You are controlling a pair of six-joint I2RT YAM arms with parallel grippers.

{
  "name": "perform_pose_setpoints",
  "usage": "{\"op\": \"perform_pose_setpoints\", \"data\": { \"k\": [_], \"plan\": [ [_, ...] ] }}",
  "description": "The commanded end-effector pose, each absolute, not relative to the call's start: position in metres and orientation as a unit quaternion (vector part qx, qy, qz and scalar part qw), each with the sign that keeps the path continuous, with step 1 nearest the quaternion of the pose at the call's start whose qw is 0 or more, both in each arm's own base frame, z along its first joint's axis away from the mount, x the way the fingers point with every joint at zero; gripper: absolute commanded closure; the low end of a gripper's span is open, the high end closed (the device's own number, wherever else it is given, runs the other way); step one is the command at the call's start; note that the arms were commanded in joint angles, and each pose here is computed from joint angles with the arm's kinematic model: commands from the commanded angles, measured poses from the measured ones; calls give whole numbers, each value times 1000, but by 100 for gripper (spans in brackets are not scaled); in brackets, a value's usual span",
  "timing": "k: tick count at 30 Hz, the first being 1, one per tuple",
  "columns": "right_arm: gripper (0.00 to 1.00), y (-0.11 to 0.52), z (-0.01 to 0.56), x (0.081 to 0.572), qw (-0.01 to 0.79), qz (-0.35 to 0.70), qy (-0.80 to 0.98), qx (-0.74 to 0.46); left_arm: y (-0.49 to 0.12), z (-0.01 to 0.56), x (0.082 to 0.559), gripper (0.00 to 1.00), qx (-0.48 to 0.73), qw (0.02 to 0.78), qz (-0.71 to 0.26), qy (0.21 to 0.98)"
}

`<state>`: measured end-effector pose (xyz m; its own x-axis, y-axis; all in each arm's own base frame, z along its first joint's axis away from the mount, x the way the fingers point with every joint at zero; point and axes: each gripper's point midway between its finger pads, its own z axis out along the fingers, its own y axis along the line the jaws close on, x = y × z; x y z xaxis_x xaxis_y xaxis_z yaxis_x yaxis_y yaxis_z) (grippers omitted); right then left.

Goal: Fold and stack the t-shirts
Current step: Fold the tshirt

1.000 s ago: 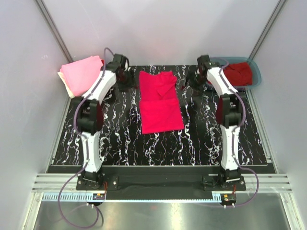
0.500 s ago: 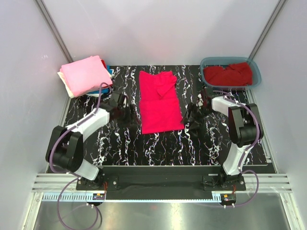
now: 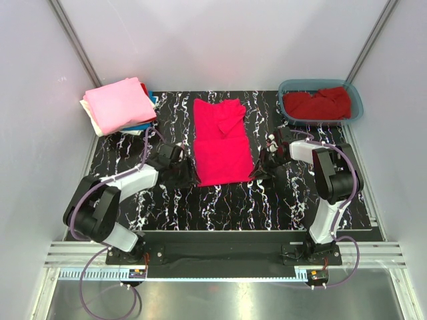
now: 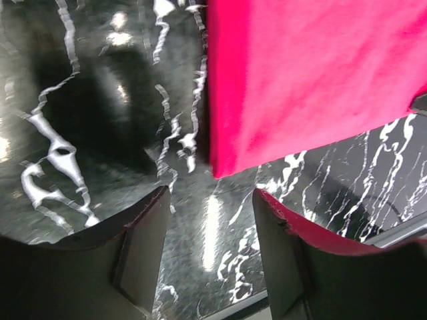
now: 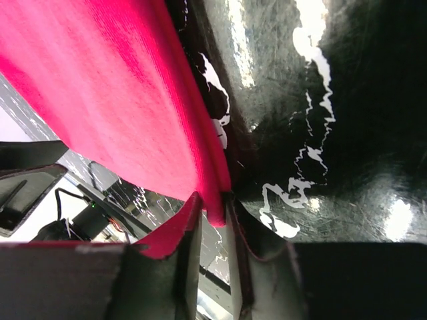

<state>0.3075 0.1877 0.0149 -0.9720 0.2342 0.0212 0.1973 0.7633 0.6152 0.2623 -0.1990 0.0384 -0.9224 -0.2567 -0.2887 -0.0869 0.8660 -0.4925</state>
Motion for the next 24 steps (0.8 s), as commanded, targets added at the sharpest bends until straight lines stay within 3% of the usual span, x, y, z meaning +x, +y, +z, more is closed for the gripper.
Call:
{"op": "perform_pose_setpoints", "data": {
  "k": [1, 12, 16, 20, 24],
  "plan": [
    [75, 190, 7, 309, 35, 322, 940, 106, -210, 37, 273, 43, -98, 198, -259, 940],
    [81, 188, -2, 300, 26, 322, 940, 108, -211, 11, 267, 54, -112, 181, -251, 944],
    [85, 189, -2, 301, 25, 324, 940, 109, -215, 7, 267, 67, -107, 174, -251, 946],
    [97, 189, -1, 300, 25, 323, 940, 109, -217, 8, 267, 96, -100, 178, -251, 946],
    [100, 188, 0, 291, 19, 324, 939, 115, -218, 18, 265, 100, -94, 191, -241, 947]
  ]
}}
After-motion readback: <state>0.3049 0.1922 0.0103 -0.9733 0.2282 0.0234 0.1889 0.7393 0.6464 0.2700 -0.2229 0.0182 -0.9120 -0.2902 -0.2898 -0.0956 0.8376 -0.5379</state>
